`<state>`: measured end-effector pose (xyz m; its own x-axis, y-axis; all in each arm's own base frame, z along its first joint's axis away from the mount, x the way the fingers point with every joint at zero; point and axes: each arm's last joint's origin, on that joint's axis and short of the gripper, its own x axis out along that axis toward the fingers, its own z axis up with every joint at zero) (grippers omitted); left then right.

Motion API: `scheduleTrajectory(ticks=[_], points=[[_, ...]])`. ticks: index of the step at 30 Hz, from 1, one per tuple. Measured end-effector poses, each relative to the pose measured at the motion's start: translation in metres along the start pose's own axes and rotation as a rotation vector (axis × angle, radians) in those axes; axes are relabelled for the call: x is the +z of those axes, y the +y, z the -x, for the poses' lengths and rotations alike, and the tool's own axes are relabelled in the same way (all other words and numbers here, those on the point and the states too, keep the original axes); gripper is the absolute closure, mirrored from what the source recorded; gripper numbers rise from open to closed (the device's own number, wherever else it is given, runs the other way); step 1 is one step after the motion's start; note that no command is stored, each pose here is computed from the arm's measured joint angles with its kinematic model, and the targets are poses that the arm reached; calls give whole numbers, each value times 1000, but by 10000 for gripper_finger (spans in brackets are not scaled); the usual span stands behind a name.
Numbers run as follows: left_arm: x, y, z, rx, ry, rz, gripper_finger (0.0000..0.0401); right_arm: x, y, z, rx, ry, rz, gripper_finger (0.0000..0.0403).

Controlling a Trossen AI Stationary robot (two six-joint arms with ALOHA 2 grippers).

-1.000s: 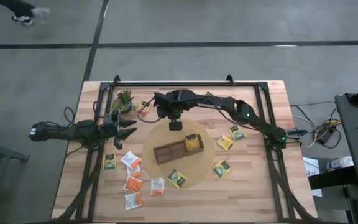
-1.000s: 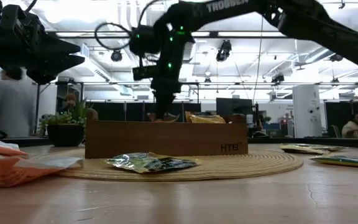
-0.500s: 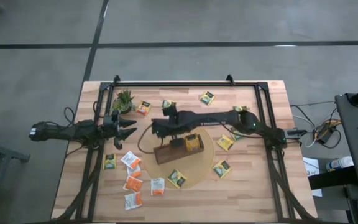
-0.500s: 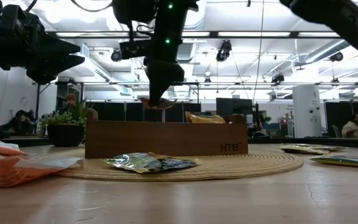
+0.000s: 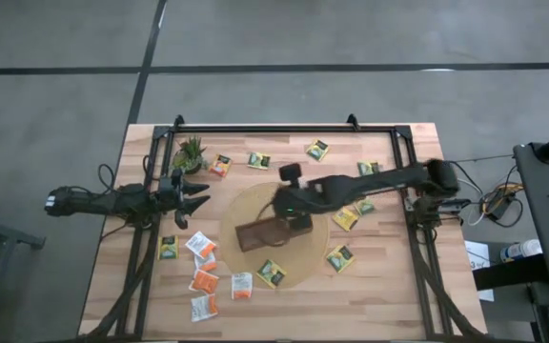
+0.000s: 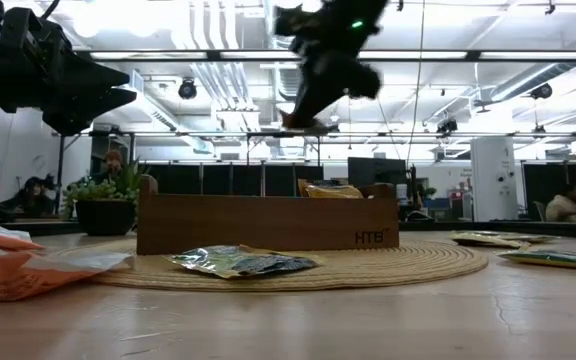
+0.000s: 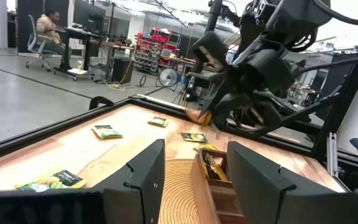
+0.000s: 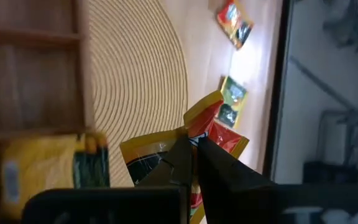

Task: Pick & Place Tea
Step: Put the orange tea bag into the right section of the wooden organizer

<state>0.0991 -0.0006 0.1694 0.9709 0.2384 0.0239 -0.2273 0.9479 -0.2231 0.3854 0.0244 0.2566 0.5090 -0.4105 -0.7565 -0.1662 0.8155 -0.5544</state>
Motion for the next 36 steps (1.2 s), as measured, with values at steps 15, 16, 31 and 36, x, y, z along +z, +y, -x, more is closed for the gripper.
scheduleTrajectory(ticks=[15,16,31,36], points=[[0,0,0,-1,0,0,233,-28,54,16,38,-23,188,394],[0,0,0,0,0,0,233,-27,55,15,10,-34,139,394],[0,0,0,0,0,0,233,-43,92,-4,-112,-247,-381,391],[0,0,0,0,0,0,233,-51,104,-6,-97,-238,-347,383]])
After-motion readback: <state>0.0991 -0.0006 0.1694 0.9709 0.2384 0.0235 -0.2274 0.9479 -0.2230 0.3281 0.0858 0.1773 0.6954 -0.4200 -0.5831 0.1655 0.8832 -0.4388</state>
